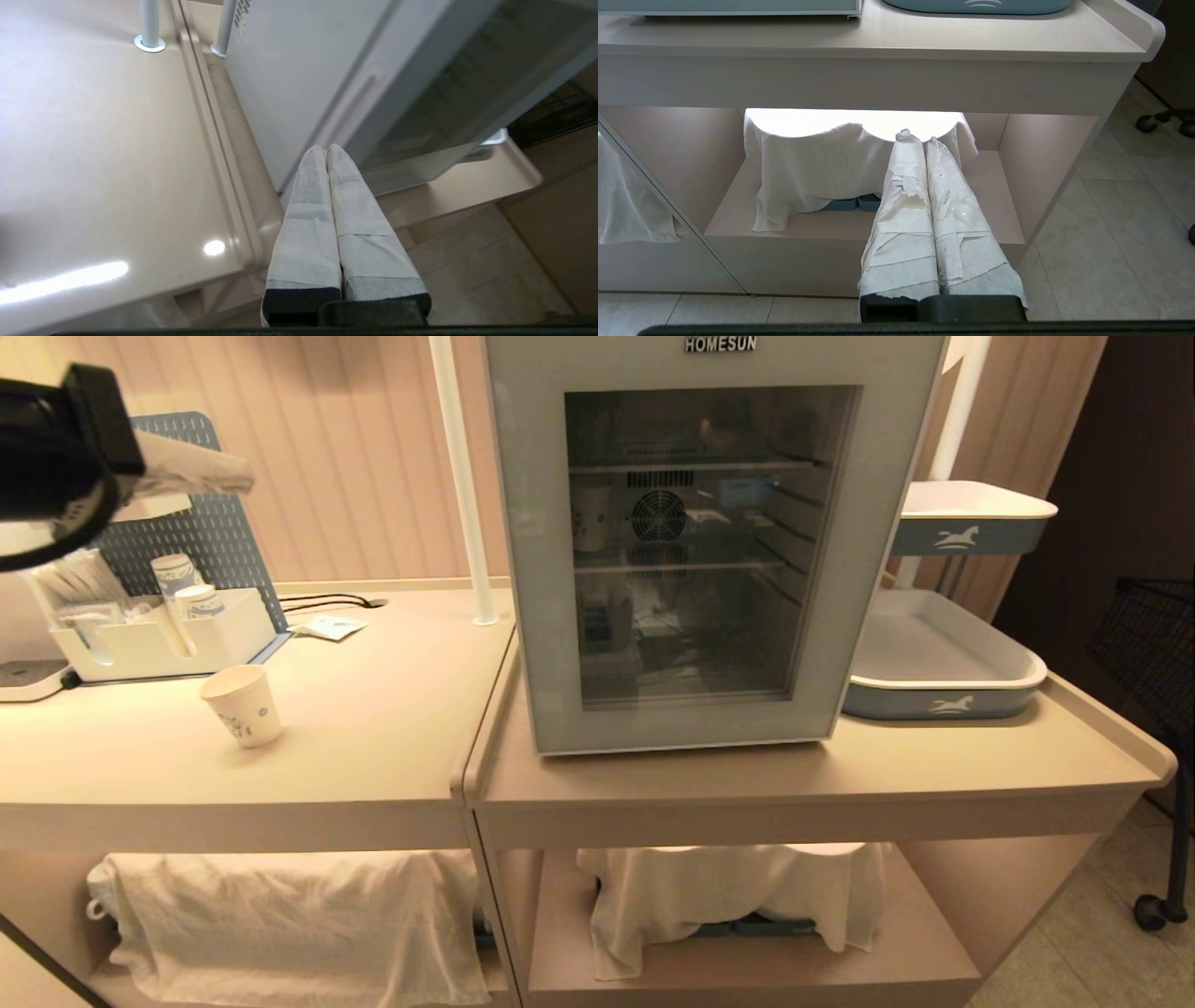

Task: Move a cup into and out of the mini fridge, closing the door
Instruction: Open the freezer door

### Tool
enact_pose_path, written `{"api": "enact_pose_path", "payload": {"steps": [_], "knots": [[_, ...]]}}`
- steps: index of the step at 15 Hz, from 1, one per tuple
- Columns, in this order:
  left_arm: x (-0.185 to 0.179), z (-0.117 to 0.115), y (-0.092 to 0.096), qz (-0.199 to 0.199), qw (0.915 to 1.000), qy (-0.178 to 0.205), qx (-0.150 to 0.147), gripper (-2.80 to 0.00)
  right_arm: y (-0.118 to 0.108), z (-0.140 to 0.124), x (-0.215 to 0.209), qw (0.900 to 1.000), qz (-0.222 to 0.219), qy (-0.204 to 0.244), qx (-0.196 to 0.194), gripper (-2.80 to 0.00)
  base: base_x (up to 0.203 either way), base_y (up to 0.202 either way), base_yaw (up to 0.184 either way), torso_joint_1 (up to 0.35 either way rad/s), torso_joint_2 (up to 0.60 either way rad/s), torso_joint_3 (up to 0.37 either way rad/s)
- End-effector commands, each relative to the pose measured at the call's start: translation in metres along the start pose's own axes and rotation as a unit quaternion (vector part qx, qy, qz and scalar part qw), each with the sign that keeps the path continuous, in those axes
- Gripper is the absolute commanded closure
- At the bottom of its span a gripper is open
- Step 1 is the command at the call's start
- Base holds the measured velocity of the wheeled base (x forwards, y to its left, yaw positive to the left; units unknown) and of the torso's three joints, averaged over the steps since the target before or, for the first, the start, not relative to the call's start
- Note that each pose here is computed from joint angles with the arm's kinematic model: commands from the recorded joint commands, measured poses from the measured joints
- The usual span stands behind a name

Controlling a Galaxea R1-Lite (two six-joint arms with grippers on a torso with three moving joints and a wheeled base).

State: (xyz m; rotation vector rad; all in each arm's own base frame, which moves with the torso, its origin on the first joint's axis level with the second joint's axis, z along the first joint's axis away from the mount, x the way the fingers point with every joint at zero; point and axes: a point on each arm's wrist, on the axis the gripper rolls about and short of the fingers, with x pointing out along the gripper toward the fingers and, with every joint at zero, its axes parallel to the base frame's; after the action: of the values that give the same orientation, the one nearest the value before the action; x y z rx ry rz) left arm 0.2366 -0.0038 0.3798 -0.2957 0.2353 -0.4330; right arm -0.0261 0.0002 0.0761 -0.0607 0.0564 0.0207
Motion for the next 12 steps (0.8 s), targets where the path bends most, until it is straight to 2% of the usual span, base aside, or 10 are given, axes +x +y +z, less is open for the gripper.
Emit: {"api": "enact_pose_path", "payload": {"steps": [1,3,6,7,11,12], "knots": [[0.053,-0.017,0.036,0.007,0.9994,0.033,0.000,0.00,0.000,0.000,0.000,1.000,0.000,0.000,0.000,0.00,0.000,0.000,0.000,0.000,0.00,0.000],[0.076,-0.024,0.049,-0.002,0.9995,0.030,0.006,0.00,0.000,0.000,0.000,1.000,0.001,0.001,0.000,0.00,0.000,0.000,0.000,0.000,0.00,0.000],[0.098,-0.041,0.060,-0.014,0.9980,0.062,-0.005,0.00,0.000,0.000,0.000,1.000,0.000,0.000,0.000,0.00,0.000,0.000,0.000,0.000,0.00,0.000],[0.106,-0.046,0.058,-0.024,0.9974,0.068,-0.004,0.00,0.000,0.000,0.000,1.000,0.000,0.000,0.000,0.00,0.000,0.000,0.000,0.000,0.00,0.000],[0.131,-0.055,0.049,-0.065,0.9967,0.045,0.017,0.00,0.000,0.000,0.000,1.000,0.000,0.000,0.000,0.00,0.000,0.000,0.000,0.000,0.00,0.000],[0.136,-0.058,0.044,-0.078,0.9956,0.049,0.016,0.00,0.000,0.000,0.000,1.000,0.000,0.000,0.000,0.00,0.000,0.000,0.000,0.000,0.00,0.000]]}}
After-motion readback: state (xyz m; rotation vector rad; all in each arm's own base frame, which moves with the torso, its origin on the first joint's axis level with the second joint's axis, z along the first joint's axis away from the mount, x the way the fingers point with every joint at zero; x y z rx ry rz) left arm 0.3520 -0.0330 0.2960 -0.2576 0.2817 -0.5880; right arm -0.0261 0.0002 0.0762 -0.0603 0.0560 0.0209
